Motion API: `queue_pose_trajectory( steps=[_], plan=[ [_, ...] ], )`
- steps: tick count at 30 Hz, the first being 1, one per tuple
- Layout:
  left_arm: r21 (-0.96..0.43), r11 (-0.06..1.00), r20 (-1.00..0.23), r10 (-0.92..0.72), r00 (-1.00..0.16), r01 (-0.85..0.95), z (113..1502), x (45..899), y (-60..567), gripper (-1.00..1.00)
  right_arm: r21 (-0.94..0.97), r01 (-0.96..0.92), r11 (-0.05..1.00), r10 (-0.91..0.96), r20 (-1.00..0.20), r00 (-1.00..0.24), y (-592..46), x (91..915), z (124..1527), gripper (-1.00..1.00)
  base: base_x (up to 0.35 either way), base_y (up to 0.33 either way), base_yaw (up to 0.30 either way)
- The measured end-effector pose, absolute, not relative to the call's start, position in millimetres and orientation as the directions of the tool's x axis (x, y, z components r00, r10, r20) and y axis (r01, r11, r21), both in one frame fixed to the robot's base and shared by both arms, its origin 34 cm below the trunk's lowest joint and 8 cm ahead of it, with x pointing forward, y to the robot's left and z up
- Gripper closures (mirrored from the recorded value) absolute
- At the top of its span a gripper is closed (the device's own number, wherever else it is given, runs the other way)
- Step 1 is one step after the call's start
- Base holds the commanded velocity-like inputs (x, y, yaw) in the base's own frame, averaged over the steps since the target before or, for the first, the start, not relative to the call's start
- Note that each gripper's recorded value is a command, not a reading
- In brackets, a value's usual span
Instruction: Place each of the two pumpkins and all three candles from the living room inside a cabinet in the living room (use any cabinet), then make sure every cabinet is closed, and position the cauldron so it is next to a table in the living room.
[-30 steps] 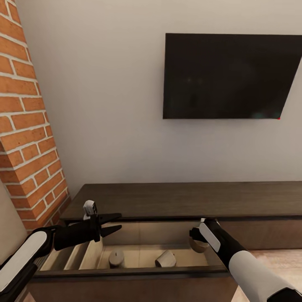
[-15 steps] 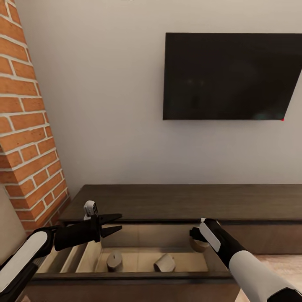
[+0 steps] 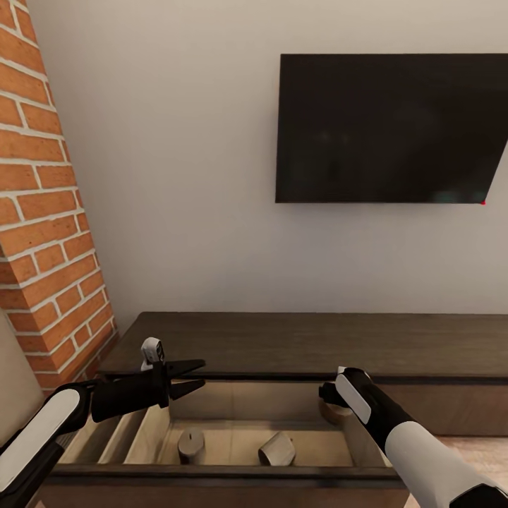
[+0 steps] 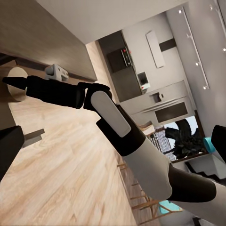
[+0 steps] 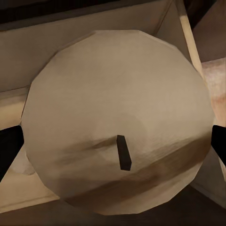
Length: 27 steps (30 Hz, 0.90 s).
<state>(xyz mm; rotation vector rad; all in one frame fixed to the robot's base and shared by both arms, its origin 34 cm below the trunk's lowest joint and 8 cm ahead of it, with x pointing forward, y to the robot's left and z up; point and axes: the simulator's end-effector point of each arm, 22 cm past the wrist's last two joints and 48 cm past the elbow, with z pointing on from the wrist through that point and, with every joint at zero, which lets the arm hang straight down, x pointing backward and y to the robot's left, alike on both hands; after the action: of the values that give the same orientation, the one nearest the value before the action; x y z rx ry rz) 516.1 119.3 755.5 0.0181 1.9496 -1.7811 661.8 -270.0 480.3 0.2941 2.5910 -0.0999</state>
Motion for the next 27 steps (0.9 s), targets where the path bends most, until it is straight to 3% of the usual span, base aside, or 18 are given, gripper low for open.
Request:
queue_pose_trajectory(
  steps=[27],
  plan=[
    [-0.93,0.142,-0.367,-0.311,-0.877,0.339,717,505,118,-1.0,-0.014,0.225,0.974,0.187,-0.512,-0.838,-269,652,440,1.0,0.001,-0.001,0.0]
  ],
)
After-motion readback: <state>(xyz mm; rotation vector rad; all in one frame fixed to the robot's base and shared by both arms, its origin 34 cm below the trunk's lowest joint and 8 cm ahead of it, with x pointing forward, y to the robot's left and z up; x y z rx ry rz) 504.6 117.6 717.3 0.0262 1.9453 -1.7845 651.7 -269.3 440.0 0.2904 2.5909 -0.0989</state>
